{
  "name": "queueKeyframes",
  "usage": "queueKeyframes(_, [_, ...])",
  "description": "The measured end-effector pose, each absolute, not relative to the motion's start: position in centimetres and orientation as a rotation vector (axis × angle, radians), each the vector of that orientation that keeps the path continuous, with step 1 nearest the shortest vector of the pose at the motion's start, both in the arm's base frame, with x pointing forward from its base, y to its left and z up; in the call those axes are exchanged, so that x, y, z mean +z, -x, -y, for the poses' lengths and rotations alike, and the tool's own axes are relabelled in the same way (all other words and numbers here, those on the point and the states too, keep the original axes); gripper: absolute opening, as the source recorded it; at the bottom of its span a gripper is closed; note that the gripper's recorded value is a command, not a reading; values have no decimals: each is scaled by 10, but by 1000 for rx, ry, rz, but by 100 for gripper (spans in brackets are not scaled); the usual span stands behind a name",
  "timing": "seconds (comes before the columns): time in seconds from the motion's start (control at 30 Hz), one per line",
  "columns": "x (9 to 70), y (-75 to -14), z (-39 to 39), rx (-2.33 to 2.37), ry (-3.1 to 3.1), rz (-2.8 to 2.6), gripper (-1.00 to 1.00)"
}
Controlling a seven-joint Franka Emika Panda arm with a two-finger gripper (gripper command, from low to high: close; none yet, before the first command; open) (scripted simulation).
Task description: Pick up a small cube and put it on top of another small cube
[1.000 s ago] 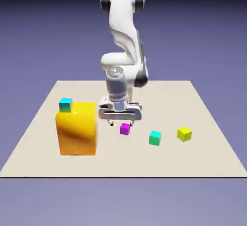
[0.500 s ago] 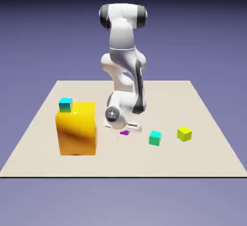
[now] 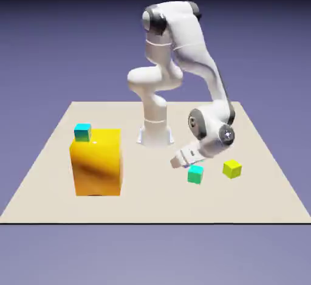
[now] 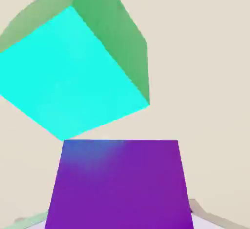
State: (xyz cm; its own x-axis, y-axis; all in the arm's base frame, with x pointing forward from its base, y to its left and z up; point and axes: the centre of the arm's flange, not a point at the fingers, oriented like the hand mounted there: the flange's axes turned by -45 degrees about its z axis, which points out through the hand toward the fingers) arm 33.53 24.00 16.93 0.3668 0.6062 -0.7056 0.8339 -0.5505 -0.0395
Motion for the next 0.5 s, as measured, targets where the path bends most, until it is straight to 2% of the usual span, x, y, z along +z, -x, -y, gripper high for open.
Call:
queueKeyframes(0.23, [201, -249, -415, -659, -1610, -1890, -100])
queueKeyframes(0.3, [205, -239, -427, -629, -1555, -1924, -100])
queueKeyframes(0.37, [166, -245, -405, -628, -1556, -1922, -100])
queueKeyframes(0.4, [149, -246, -393, -629, -1556, -1924, 100])
queueKeyframes(0.47, [149, -246, -394, -627, -1554, -1924, 100])
queueKeyframes(0.5, [168, -245, -406, -625, -1554, -1921, 100])
